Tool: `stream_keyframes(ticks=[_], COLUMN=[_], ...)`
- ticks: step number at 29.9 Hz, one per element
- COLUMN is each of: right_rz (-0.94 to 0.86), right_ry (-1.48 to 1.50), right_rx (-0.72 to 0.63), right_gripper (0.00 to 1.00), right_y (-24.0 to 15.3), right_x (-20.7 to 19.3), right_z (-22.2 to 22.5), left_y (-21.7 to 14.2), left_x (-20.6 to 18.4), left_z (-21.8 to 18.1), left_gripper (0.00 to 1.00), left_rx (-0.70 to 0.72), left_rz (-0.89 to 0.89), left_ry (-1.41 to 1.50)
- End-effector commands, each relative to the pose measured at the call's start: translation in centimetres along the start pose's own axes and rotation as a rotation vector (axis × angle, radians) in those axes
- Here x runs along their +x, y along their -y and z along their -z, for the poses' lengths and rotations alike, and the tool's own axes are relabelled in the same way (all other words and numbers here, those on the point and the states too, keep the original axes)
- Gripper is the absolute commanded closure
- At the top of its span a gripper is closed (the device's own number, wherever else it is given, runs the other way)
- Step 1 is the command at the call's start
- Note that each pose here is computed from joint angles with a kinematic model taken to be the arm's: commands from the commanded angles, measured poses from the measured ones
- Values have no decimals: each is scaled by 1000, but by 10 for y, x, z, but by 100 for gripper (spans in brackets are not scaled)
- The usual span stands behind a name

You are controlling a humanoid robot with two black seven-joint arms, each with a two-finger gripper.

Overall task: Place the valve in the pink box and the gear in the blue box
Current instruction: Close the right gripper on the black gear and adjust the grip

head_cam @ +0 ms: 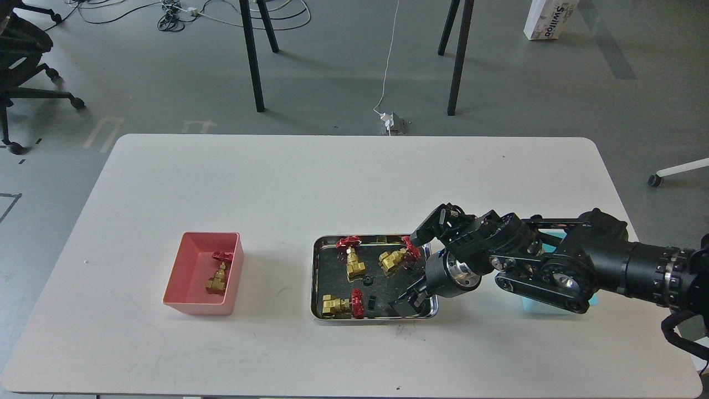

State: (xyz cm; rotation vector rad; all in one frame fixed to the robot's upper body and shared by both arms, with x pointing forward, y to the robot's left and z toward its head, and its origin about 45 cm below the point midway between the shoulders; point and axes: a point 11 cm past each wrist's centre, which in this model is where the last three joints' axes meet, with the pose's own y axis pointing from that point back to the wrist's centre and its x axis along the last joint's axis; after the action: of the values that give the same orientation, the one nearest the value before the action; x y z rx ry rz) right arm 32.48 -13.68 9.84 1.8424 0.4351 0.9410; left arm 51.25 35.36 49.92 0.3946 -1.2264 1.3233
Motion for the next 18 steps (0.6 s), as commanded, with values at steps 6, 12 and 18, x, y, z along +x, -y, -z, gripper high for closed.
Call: stream_keyframes(ticks=[6, 12, 18], right_rz=[3, 2, -1], right_ry=[-8, -15, -21], right_rx=[8, 9, 5], right_gripper=[31, 36, 38], right_y=[9, 10, 8], right_x=[5, 6, 9], right_z=[7, 10, 9], left_y=[0, -1, 0], left_x=[1, 5, 8], left_z=[1, 1, 0], left_gripper=[1, 1, 1], left_rx=[2, 3, 1], left_rz=[-2, -11, -20], left_ry=[1, 0, -7])
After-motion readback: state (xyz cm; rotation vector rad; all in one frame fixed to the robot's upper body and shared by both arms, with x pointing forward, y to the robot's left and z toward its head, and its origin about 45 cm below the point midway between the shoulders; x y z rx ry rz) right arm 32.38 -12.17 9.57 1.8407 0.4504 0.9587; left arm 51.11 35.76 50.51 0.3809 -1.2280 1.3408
